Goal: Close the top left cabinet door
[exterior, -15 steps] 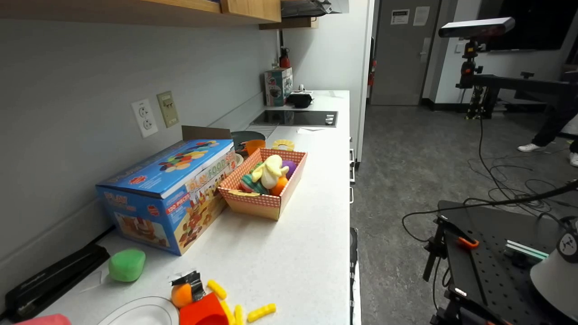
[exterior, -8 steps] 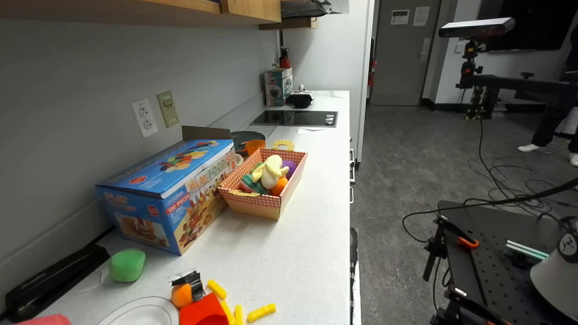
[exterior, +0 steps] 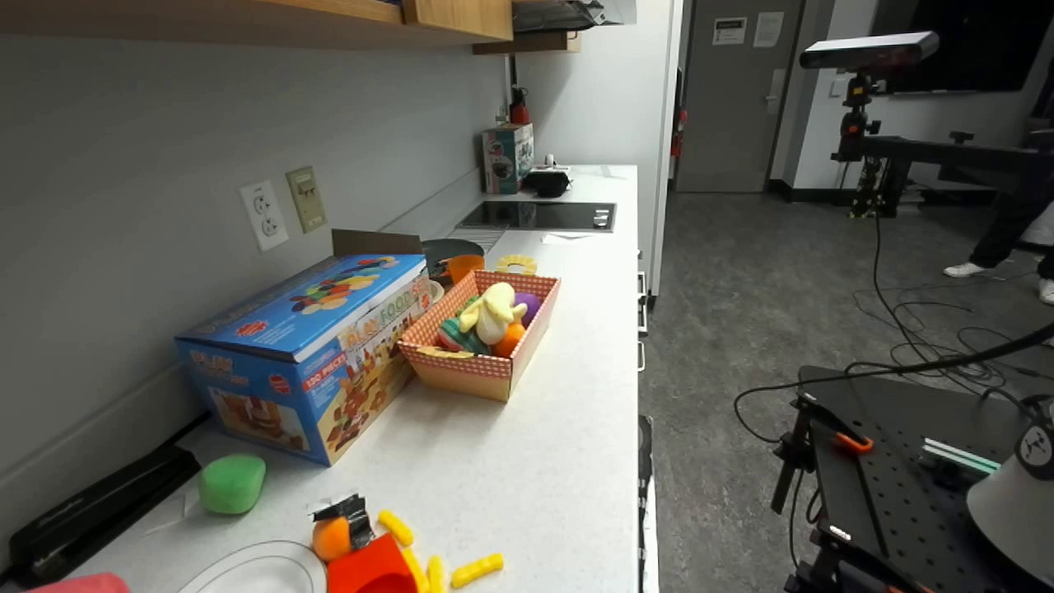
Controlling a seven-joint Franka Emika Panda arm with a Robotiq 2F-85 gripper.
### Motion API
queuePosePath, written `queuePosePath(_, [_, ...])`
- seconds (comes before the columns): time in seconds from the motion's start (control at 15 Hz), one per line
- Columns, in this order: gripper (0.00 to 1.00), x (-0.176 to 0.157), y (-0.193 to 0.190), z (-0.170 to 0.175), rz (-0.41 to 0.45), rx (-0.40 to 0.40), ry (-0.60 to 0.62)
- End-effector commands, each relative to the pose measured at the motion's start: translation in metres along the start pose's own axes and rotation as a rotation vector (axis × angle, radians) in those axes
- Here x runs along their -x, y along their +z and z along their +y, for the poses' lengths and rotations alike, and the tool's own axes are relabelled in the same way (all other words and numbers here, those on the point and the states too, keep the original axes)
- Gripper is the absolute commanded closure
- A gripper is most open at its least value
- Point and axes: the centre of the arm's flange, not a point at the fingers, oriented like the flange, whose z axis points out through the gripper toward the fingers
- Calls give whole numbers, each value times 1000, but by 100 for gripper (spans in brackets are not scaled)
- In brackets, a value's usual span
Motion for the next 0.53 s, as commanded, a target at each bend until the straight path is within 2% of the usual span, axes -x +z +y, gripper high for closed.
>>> queuePosePath(0.0, [0,-3,2,10,-22,58,-47])
queuePosePath(0.47, [0,4,-7,9,-22,137,-64])
